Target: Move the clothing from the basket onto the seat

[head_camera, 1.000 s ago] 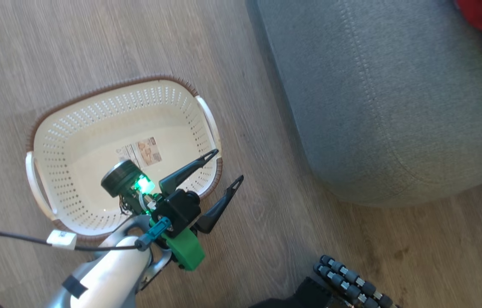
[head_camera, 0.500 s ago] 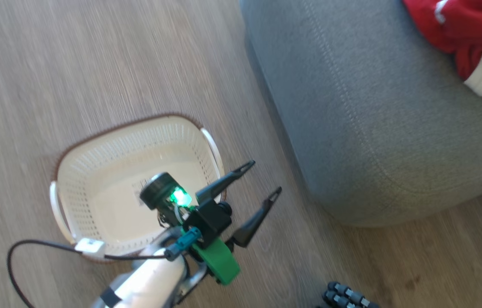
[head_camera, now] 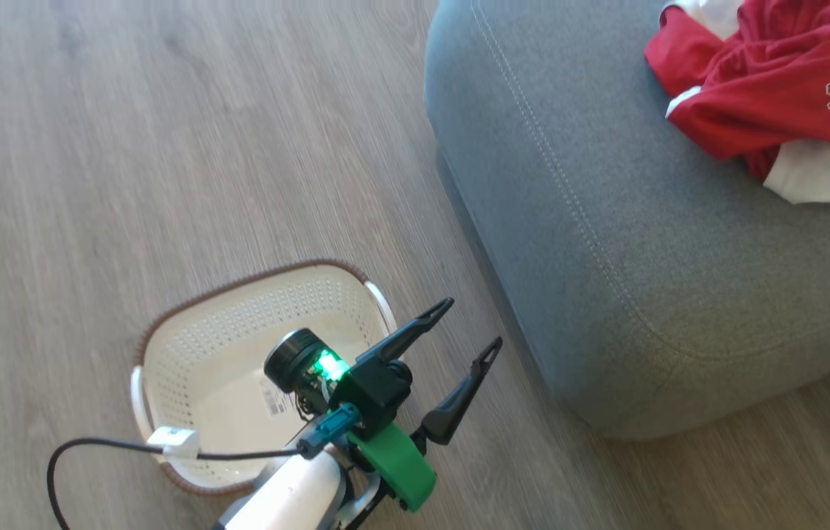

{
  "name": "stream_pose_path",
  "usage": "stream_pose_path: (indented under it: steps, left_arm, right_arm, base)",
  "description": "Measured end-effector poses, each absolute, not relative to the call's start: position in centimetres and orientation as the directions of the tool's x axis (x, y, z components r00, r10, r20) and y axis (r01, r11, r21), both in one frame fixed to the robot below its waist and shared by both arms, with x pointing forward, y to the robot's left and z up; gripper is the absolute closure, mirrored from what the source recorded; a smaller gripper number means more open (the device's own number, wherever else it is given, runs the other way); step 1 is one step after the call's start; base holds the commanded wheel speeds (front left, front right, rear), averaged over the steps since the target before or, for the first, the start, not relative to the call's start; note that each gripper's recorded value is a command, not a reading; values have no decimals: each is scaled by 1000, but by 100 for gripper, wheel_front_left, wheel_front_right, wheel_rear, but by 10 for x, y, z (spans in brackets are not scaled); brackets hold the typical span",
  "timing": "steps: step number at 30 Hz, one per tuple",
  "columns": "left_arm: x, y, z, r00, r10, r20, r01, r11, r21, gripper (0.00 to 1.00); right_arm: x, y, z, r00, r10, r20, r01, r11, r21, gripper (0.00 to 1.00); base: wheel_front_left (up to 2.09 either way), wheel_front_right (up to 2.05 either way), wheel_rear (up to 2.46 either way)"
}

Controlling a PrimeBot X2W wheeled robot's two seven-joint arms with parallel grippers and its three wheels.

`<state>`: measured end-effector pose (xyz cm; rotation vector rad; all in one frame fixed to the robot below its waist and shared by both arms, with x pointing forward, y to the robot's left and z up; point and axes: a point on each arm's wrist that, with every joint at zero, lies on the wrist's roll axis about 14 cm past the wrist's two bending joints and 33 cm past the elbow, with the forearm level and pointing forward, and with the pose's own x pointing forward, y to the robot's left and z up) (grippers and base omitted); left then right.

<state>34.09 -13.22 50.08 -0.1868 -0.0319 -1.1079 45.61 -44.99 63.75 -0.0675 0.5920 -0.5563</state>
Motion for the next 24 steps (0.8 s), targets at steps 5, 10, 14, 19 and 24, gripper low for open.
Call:
stream_pose_path:
  steps: [5, 10, 14, 19, 24]
  left_arm:
    - [341, -125, 514, 485, -864, 136, 874, 472, -116, 0]
    - [339, -115, 520, 517, -845, 138, 856, 508, -97, 0]
    - [343, -105, 526, 551, -821, 149, 834, 545, -86, 0]
    - [361, -80, 531, 628, -762, 159, 777, 623, -84, 0]
    - [372, -61, 536, 680, -714, 169, 731, 677, -80, 0]
  right_arm:
    - [480, -413, 665, 850, -429, -307, 394, 903, -170, 0]
    - [485, -386, 692, 942, -334, -2, 332, 938, -101, 0]
    - [486, -346, 739, 936, -199, 290, 173, 978, 114, 0]
    - [451, -329, 730, 911, -61, 409, 6, 991, 133, 0]
    - [436, -290, 695, 926, 105, 362, -91, 994, -55, 0]
  base:
    - [0, 0, 0]
    - [0, 0, 0]
    - [0, 0, 0]
    - [0, 0, 0]
    - [0, 0, 0]
